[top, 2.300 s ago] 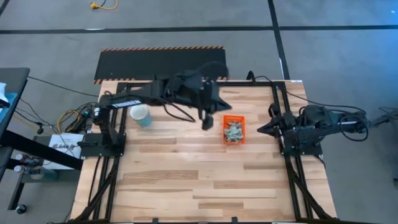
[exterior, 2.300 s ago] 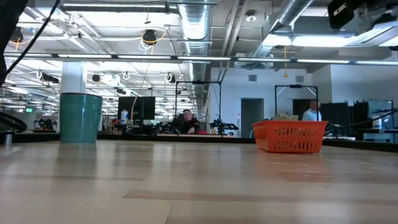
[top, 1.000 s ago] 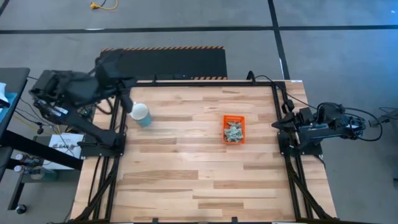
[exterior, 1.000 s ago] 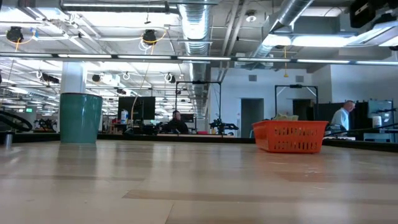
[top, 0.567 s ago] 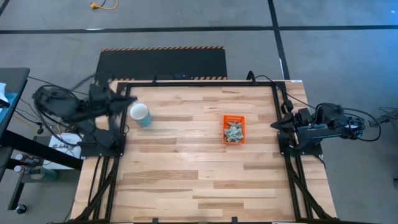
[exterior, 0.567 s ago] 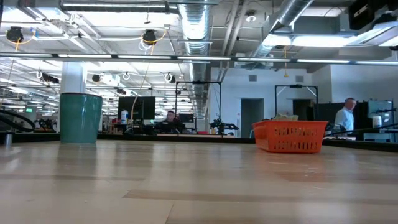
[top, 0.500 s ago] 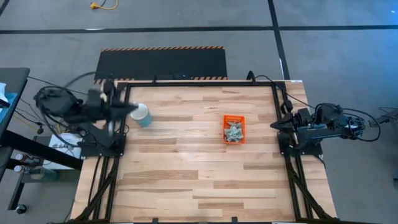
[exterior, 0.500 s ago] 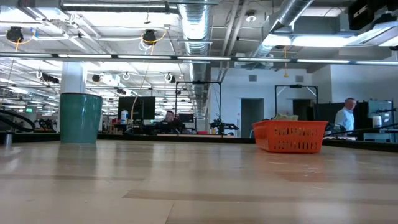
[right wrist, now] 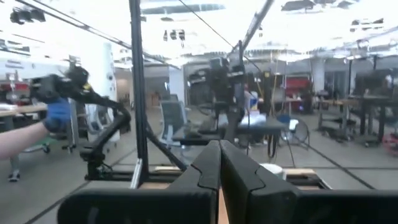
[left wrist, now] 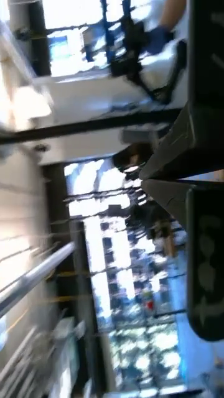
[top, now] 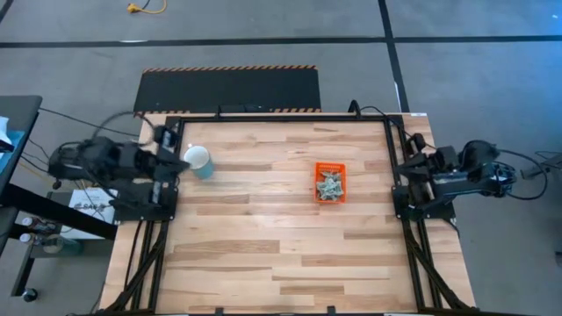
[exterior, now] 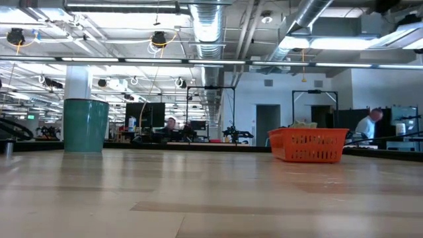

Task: Pick and place Stevia / Truvia into bins
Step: Return to Home Position

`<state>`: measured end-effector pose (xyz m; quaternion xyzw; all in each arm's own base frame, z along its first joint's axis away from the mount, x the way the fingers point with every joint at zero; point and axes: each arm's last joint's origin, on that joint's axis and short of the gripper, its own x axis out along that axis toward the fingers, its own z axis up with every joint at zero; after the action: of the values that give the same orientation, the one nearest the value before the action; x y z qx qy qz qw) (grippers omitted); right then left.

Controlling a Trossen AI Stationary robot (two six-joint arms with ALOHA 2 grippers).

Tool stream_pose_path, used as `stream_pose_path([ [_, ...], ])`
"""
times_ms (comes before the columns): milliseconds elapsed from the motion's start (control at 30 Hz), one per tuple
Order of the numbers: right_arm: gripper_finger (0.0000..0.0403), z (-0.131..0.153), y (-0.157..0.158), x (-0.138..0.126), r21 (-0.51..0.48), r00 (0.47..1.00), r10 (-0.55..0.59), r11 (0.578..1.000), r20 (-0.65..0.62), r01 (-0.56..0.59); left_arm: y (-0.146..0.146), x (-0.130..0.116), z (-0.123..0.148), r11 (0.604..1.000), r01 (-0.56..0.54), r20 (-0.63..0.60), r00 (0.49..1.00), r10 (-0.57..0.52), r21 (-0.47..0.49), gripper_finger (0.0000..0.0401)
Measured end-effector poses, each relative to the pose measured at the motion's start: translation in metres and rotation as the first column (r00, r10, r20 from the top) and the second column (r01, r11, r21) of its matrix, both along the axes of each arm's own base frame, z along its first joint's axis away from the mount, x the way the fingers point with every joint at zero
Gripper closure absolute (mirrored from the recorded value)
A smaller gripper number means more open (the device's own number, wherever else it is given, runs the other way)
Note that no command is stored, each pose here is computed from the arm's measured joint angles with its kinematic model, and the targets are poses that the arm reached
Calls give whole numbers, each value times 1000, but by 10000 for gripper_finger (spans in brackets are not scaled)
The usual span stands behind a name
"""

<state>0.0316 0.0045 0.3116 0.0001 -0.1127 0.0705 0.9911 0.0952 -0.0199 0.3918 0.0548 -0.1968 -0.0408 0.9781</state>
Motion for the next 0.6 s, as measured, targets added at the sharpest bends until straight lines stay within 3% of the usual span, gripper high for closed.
stream_pose_path([
  [267, 403, 16, -2, -24, -22, 998, 16, 1000, 60, -15, 15, -37, -13, 994, -103, 96, 990, 107, -47, 401],
  [600, 403, 30, -4, -42, -16, 997, 12, 1000, 76, -11, 22, -69, -55, 984, -141, 146, 977, 156, -107, 401],
])
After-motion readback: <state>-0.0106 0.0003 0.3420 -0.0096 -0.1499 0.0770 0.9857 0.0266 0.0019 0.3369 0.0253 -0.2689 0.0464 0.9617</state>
